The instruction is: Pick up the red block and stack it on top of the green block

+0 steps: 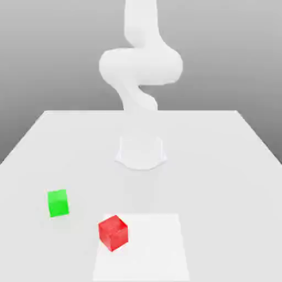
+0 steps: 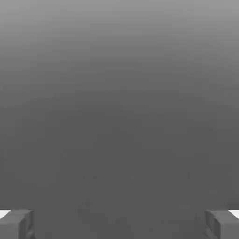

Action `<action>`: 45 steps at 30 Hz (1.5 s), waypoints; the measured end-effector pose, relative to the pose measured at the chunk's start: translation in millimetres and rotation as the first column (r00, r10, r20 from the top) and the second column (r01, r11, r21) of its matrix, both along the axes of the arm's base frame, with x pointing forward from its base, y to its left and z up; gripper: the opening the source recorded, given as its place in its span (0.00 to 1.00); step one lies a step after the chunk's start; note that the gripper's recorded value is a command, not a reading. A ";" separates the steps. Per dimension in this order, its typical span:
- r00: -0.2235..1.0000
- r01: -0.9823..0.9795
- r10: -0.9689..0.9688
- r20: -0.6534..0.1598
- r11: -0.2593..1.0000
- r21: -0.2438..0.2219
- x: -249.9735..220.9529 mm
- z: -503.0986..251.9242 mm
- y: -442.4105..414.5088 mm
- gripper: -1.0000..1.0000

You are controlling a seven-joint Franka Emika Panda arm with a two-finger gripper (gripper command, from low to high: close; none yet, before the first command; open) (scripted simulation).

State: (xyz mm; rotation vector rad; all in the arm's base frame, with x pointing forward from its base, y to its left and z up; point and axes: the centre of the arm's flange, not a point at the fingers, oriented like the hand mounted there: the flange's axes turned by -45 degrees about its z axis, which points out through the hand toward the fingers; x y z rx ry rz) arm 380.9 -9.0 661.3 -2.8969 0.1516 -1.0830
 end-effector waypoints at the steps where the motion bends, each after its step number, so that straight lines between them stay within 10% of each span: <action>1: 0.999 0.032 -0.030 -0.040 0.999 0.030 14.1 -24.0 -4.0 0.50; 10: 0.886 0.351 -0.276 -0.373 0.925 0.147 69.8 -231.3 -30.9 0.50; 20: 0.558 0.693 -0.525 -0.643 0.721 0.011 20.3 -439.8 -57.1 0.50; 26: 0.530 0.707 -0.538 -0.656 0.707 -0.008 13.9 -507.2 -56.0 0.50; 27: 0.530 0.708 -0.538 -0.656 0.706 -0.008 13.3 -514.2 -55.8 0.00; 45: 0.510 0.731 -0.560 -0.652 0.682 -0.013 -29.9 -433.9 -141.4 0.00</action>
